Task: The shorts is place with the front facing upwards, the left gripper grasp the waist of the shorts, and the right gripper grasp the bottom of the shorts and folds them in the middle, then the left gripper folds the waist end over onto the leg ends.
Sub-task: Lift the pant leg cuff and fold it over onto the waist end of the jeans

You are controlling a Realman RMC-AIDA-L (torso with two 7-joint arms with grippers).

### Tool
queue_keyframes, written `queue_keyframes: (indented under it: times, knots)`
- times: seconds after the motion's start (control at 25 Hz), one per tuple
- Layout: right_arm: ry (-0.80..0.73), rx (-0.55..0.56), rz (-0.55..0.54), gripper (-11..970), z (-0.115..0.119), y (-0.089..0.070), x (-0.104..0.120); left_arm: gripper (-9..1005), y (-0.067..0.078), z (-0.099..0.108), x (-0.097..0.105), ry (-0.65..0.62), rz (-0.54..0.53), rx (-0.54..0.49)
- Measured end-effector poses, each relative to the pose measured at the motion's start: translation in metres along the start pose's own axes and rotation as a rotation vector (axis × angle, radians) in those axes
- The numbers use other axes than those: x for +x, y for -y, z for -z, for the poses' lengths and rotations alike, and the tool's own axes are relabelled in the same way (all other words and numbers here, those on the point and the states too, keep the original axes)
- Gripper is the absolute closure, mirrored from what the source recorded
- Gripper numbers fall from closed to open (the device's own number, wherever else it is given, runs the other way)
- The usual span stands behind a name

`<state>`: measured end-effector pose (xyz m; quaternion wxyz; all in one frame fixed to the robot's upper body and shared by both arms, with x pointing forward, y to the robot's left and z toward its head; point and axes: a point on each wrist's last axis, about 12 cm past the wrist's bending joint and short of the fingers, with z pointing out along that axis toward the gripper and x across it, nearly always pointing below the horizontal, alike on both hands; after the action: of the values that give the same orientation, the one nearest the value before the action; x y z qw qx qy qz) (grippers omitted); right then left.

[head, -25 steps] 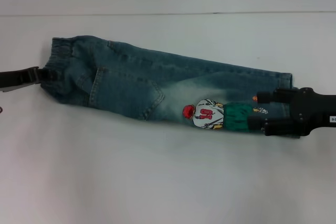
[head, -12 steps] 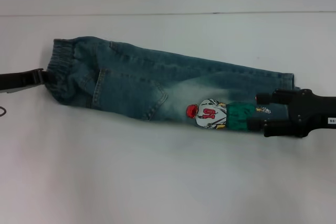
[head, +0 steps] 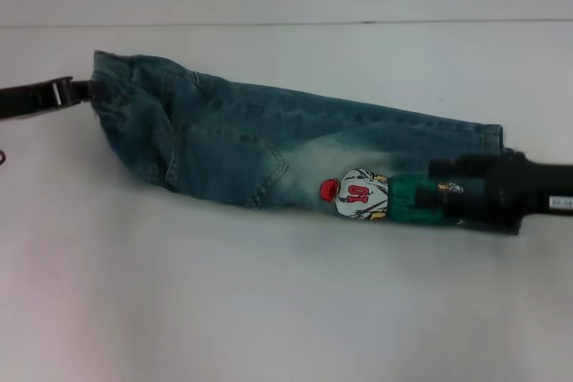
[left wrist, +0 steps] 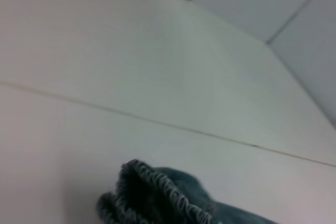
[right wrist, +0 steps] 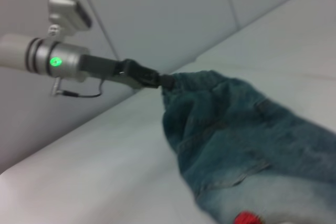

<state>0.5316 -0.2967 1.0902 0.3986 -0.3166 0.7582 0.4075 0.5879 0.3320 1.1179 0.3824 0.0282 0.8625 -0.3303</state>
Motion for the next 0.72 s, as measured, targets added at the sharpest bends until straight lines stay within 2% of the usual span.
queue_keyframes:
  times: [0.08, 0.2, 0.36, 0.48, 0.64, 0.72]
  knots:
    - [0.046, 0.04, -0.005, 89, -0.001, 0.004, -0.001, 914, 0.009, 0.002, -0.004, 0.003, -0.02, 0.048]
    - [0.132, 0.112, -0.039, 301, -0.005, 0.012, -0.001, 914, 0.022, 0.004, -0.012, 0.019, -0.038, 0.12]
    - [0.221, 0.208, -0.085, 496, -0.021, 0.023, 0.004, 914, 0.036, 0.006, -0.021, 0.054, -0.043, 0.208]
    - [0.298, 0.299, -0.144, 624, -0.042, 0.028, 0.018, 915, 0.045, 0.008, -0.028, 0.1, -0.03, 0.281]
    - [0.345, 0.384, -0.156, 782, -0.07, 0.024, 0.034, 915, 0.057, 0.007, -0.036, 0.155, -0.016, 0.368]
    - [0.342, 0.394, -0.148, 817, -0.088, 0.017, 0.038, 915, 0.063, 0.005, -0.039, 0.159, -0.021, 0.401]
